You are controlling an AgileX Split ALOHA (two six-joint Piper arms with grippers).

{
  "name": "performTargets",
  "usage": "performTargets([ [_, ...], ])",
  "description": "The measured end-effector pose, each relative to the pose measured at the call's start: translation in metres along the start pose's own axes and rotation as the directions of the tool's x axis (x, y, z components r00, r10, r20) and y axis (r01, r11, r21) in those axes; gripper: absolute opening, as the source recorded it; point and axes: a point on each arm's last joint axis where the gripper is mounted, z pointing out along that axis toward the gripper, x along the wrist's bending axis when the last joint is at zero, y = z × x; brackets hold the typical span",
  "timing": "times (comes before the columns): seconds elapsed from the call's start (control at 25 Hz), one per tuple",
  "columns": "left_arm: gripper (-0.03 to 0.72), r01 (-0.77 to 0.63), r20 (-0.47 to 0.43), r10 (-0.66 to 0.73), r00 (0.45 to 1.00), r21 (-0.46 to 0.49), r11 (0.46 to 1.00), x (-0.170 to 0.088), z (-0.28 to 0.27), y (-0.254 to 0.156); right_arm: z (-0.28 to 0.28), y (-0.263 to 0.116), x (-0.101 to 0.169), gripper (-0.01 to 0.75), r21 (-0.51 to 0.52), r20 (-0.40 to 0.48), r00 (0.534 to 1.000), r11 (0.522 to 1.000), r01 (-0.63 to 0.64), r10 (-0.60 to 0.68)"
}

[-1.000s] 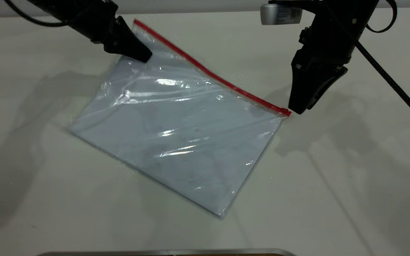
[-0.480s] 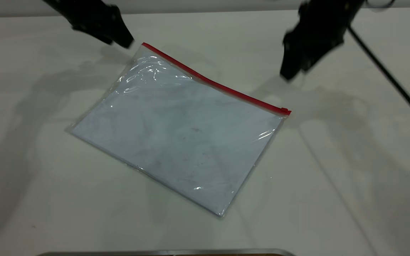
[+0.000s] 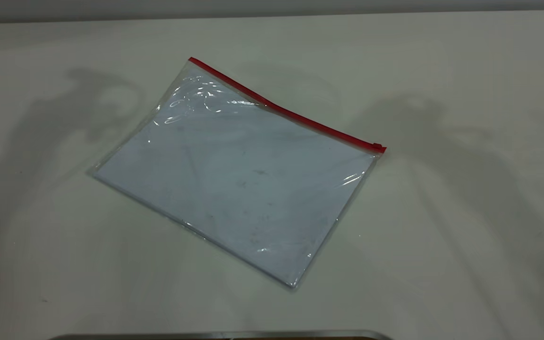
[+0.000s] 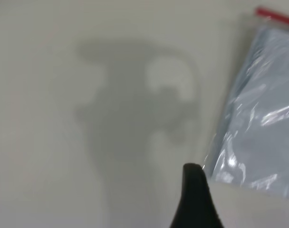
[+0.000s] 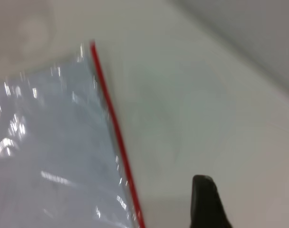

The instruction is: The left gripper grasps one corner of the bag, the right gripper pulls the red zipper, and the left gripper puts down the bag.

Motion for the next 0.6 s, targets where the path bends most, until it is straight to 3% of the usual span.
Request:
performTargets([
  [0.2,0.588,0.021,-0.095,-0.025,0.995,-0.047,0.999,0.0,-0.081,-0.023,-0.097,0.016,0.018,0.484,-0.118,0.046,0.998,0.993,-0.031,0.036],
  [0.6,0.588,0.02,-0.113,-0.046,0.993,-0.218,0.976,-0.01,-0.164,-0.057,-0.218,-0.015,0.06,0.484,-0.157,0.04,0.995,0.984,-0.084,0.091],
])
